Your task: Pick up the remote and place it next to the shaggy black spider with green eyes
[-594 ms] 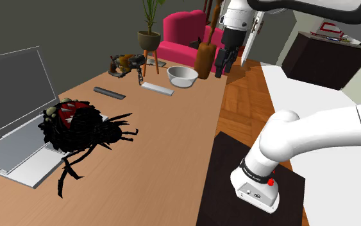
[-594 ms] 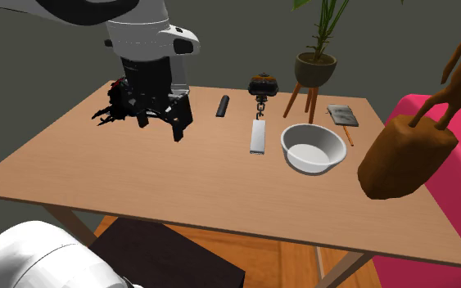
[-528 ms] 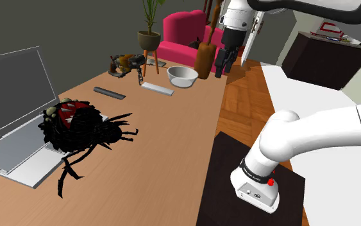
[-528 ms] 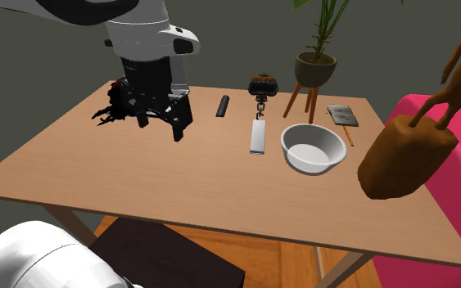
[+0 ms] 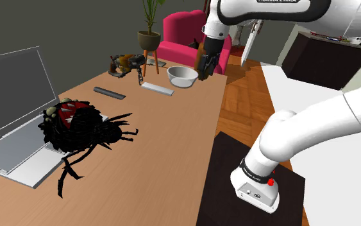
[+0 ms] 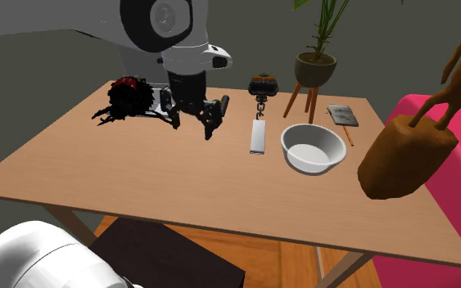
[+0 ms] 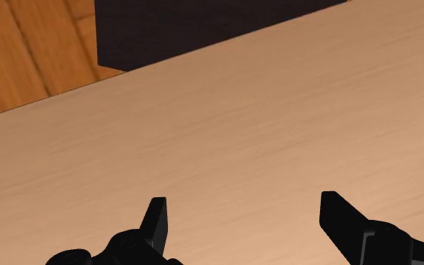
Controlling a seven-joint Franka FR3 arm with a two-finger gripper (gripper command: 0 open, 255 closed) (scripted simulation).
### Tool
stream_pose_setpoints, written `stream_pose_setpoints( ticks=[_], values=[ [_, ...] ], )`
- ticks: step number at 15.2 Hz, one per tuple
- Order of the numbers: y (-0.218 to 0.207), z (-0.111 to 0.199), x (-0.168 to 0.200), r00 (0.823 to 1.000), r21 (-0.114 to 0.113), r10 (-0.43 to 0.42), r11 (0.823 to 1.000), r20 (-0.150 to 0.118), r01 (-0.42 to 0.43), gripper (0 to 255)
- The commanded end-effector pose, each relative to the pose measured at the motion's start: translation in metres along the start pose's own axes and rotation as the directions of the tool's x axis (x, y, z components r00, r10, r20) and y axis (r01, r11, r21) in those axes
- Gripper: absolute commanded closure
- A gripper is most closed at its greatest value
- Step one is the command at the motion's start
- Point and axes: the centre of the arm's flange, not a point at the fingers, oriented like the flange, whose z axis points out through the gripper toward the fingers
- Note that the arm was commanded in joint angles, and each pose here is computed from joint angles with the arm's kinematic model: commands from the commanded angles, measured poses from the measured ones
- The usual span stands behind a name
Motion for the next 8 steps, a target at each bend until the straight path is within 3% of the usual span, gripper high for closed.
stream_pose_setpoints(
  ticks=[1, 8],
  values=[
    [0.006, 0.012, 0.023, 1.000, -0.002, -0.007, 1.000, -0.003, 0.007, 0],
    [0.028, 0.055, 0.100, 0.999, -0.008, -0.032, 0.999, -0.010, 0.032, 0]
  ],
)
